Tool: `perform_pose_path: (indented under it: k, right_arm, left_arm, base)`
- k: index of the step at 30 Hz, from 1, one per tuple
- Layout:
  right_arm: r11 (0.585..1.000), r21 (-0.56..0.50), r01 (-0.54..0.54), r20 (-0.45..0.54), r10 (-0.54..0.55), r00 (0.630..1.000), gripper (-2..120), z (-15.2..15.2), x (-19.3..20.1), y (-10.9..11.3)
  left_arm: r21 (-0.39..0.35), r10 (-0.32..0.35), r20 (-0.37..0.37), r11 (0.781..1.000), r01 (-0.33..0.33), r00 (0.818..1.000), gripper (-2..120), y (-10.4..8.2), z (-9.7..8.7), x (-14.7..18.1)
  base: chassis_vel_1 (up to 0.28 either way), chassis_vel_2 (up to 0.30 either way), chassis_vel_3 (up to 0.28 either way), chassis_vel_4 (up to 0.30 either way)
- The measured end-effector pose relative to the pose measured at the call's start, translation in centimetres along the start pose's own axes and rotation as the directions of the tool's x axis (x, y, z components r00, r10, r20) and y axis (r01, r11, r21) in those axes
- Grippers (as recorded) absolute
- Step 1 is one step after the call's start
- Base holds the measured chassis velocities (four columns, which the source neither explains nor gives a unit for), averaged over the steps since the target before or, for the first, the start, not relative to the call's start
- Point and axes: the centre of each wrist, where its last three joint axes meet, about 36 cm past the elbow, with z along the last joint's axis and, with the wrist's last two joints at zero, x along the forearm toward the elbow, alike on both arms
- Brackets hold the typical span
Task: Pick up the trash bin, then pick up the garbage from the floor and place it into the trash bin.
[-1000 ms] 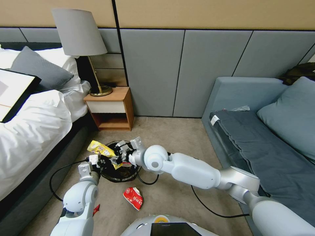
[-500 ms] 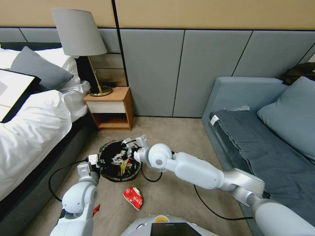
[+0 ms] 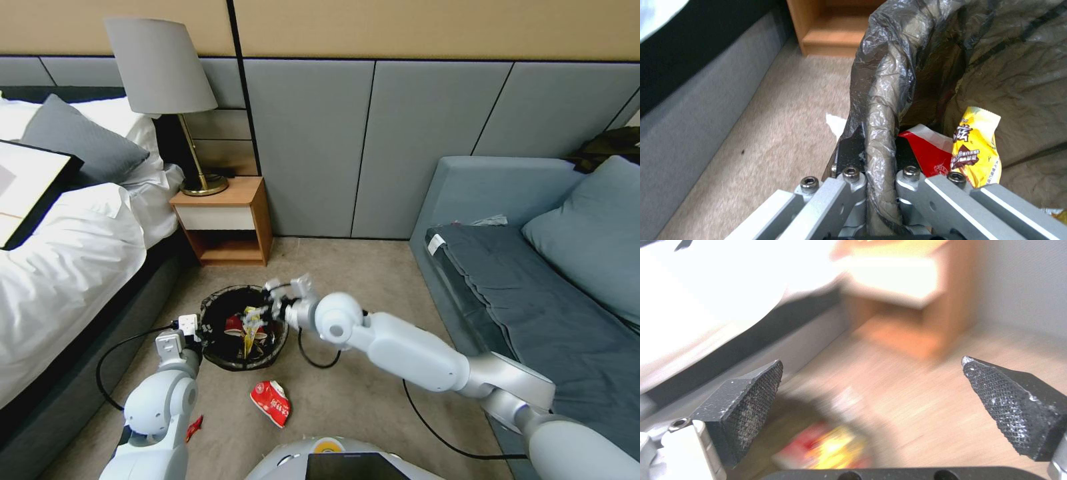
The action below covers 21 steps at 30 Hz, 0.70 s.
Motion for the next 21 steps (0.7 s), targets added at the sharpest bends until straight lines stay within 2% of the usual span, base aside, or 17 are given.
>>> perform_pose_path:
  k: [1,3,5,6,7,8,9,10,11,13,14,15,16,17,18,20,21]
  right_arm:
    - [1.000,0.000,0.000,0.000,0.000,1.000,100,0.0,0.0,0.0]
    - [0.991,0.046,-0.122,0.117,0.116,0.986,100,-0.7,2.4,-2.4]
    - [0.987,0.048,-0.153,0.148,0.145,0.978,100,-1.0,3.1,-3.1]
    - [0.968,0.044,-0.247,0.240,0.230,0.943,100,-1.6,5.0,-5.3]
    - [0.968,0.044,-0.247,0.240,0.230,0.943,100,-1.6,5.0,-5.3]
    - [0.947,0.042,-0.320,0.297,0.293,0.909,100,-1.6,6.4,-6.9]
    - [0.943,0.044,-0.331,0.306,0.303,0.902,100,-1.6,6.6,-7.2]
    - [0.899,0.061,-0.433,0.377,0.381,0.844,100,-1.0,8.2,-9.2]
    - [0.899,0.061,-0.433,0.377,0.381,0.844,100,-1.0,8.2,-9.2]
    - [0.843,0.074,-0.533,0.415,0.460,0.785,100,1.0,10.2,-11.1]
    - [0.795,0.073,-0.603,0.419,0.524,0.741,100,3.3,12.1,-12.1]
    - [0.795,0.073,-0.603,0.419,0.524,0.741,100,3.3,12.1,-12.1]
    - [0.772,0.069,-0.632,0.422,0.552,0.720,100,4.4,13.0,-12.5]
    - [0.729,0.060,-0.682,0.426,0.599,0.678,100,6.9,14.5,-12.8]
    - [0.729,0.060,-0.682,0.426,0.599,0.678,100,6.9,14.5,-12.8]
    - [0.677,0.046,-0.734,0.429,0.651,0.627,100,10.0,15.9,-12.6]
    - [0.677,0.046,-0.734,0.429,0.651,0.627,100,10.0,15.9,-12.6]
  left_arm:
    - [0.000,0.000,0.000,1.000,0.000,1.000,0,0.0,0.0,0.0]
    - [0.003,0.008,0.017,1.000,-0.008,1.000,0,-0.1,-0.5,0.5]
    - [0.003,0.011,0.021,1.000,-0.011,1.000,0,-0.2,-0.6,0.6]
    - [0.005,0.015,0.027,1.000,-0.015,1.000,0,-0.3,-0.7,0.9]
    - [0.005,0.015,0.027,1.000,-0.015,1.000,0,-0.3,-0.7,0.9]
    - [0.007,0.018,0.030,1.000,-0.018,0.999,0,-0.4,-0.8,1.0]
    - [0.007,0.018,0.030,1.000,-0.019,0.999,0,-0.4,-0.8,1.0]
    - [0.008,0.021,0.033,1.000,-0.021,0.999,0,-0.5,-0.8,1.2]
    - [0.008,0.021,0.033,1.000,-0.021,0.999,0,-0.5,-0.8,1.2]
    - [0.010,0.023,0.035,1.000,-0.023,0.999,0,-0.6,-0.9,1.3]
    - [0.010,0.024,0.036,1.000,-0.024,0.999,0,-0.6,-0.9,1.5]
    - [0.010,0.024,0.036,1.000,-0.024,0.999,0,-0.6,-0.9,1.5]
    - [0.009,0.024,0.037,1.000,-0.025,0.999,0,-0.6,-0.9,1.6]
    - [0.008,0.025,0.038,1.000,-0.025,0.999,0,-0.6,-0.9,1.7]
    - [0.008,0.025,0.038,1.000,-0.025,0.999,0,-0.6,-0.9,1.7]
    - [0.011,0.025,0.038,1.000,-0.025,0.999,0,-0.7,-0.9,1.7]
    - [0.011,0.025,0.038,1.000,-0.025,0.999,0,-0.7,-0.9,1.7]
  base:
    - [0.000,0.000,0.000,0.000]
    - [0.000,0.000,0.000,0.000]
    - [0.000,0.000,0.000,0.000]
    - [0.000,0.000,0.000,0.000]
    - [0.000,0.000,0.000,0.000]
    - [0.000,0.000,0.000,0.000]
    - [0.000,0.000,0.000,0.000]
    - [0.000,0.000,0.000,0.000]
    - [0.000,0.000,0.000,0.000]
    - [0.000,0.000,0.000,0.000]
    - [0.000,0.000,0.000,0.000]
    - [0.000,0.000,0.000,0.000]
    - [0.000,0.000,0.000,0.000]
    - [0.000,0.000,0.000,0.000]
    - [0.000,0.000,0.000,0.000]
    - [0.000,0.000,0.000,0.000]
    - [0.000,0.000,0.000,0.000]
